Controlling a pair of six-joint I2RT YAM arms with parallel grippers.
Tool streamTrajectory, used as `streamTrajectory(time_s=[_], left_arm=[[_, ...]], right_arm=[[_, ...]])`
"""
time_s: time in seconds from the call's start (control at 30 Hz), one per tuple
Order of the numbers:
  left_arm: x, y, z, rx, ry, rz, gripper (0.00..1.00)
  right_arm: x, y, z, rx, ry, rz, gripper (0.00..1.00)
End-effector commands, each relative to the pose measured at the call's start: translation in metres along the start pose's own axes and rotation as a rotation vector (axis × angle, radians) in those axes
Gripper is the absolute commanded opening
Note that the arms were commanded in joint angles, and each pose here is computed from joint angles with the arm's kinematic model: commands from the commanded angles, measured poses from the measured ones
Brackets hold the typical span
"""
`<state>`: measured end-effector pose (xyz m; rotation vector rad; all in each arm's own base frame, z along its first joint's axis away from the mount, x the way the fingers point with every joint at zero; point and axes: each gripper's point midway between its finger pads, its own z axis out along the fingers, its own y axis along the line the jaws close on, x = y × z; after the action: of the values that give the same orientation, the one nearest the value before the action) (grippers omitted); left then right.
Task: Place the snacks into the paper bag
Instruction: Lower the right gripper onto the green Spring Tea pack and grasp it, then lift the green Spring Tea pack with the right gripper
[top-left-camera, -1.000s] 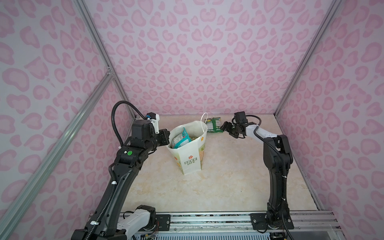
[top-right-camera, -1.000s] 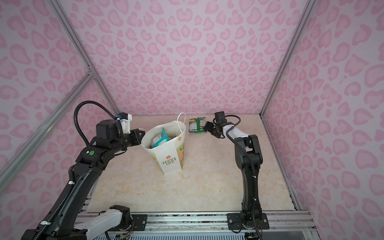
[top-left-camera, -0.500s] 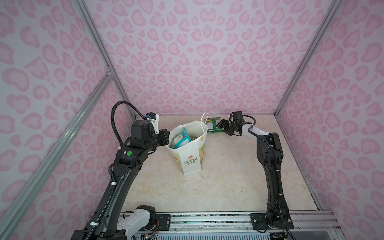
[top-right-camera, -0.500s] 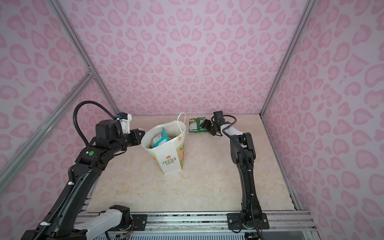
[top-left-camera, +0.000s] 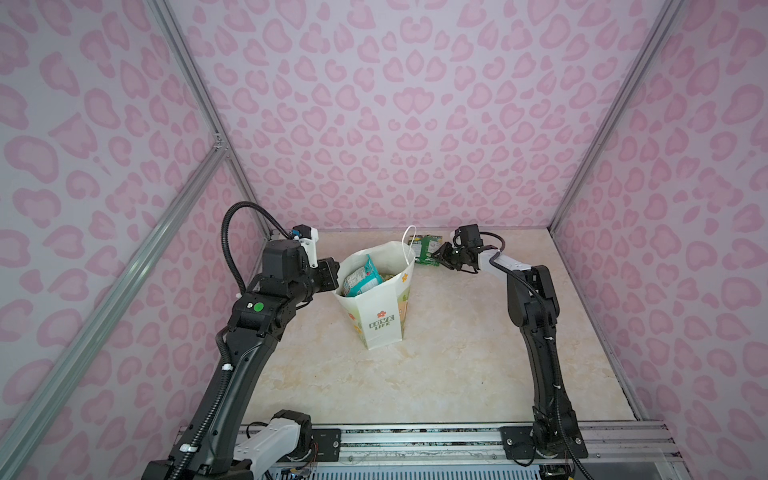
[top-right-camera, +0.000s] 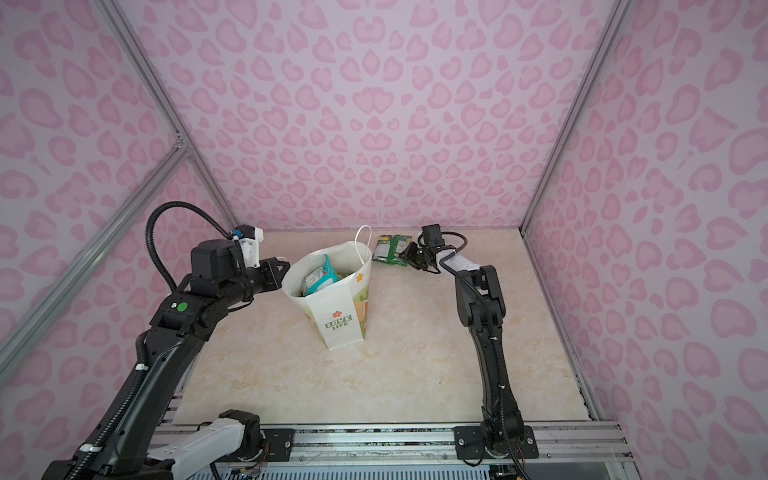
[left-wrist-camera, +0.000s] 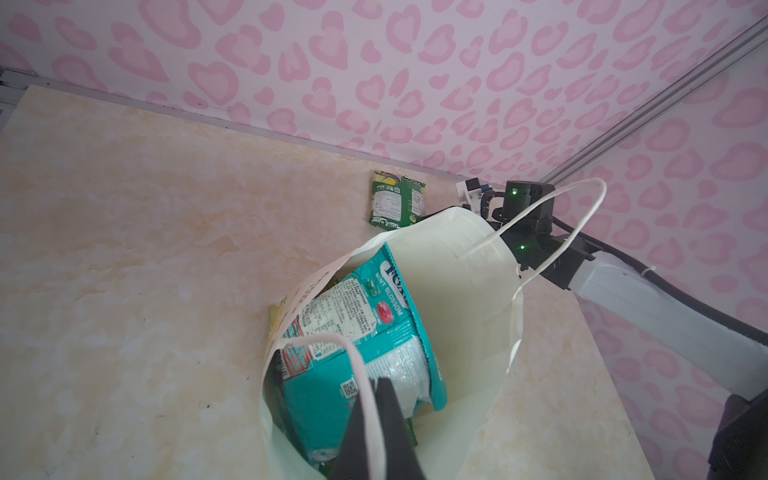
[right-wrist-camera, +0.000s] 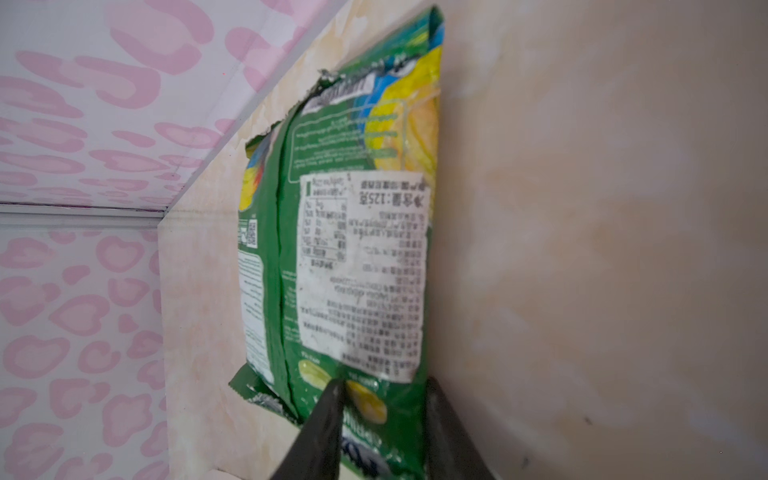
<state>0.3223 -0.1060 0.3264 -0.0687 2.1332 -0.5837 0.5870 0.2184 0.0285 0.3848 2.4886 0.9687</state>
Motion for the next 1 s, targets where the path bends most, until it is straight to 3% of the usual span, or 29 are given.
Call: streamTrajectory(time_s=[0.0,0.23,0.57,0.97], left_arm=[[-0.005,-0.003,-0.001,0.014,-0.023,0.016,0.04],[-0.005,-0.004,-0.002,0.017,-0.026,0.017,0.04],[-0.004,-0.004,-0.001,0.018,-0.021,0.017,0.03],[-0.004,-0.003,0.001,0.02,-0.015,0.016,0.04]], right_arm=[[0.024,-0.022,0.006,0.064,0.074,0.047,0.21],[0.022,0.001,-0.016,0.01,0.034,0.016,0.01],[0.024,0.033,-0.082,-0.077,-0.051,-0.025,0.0],[0.073,0.017,-0.155,-0.063,-0.107,-0.021,0.0]])
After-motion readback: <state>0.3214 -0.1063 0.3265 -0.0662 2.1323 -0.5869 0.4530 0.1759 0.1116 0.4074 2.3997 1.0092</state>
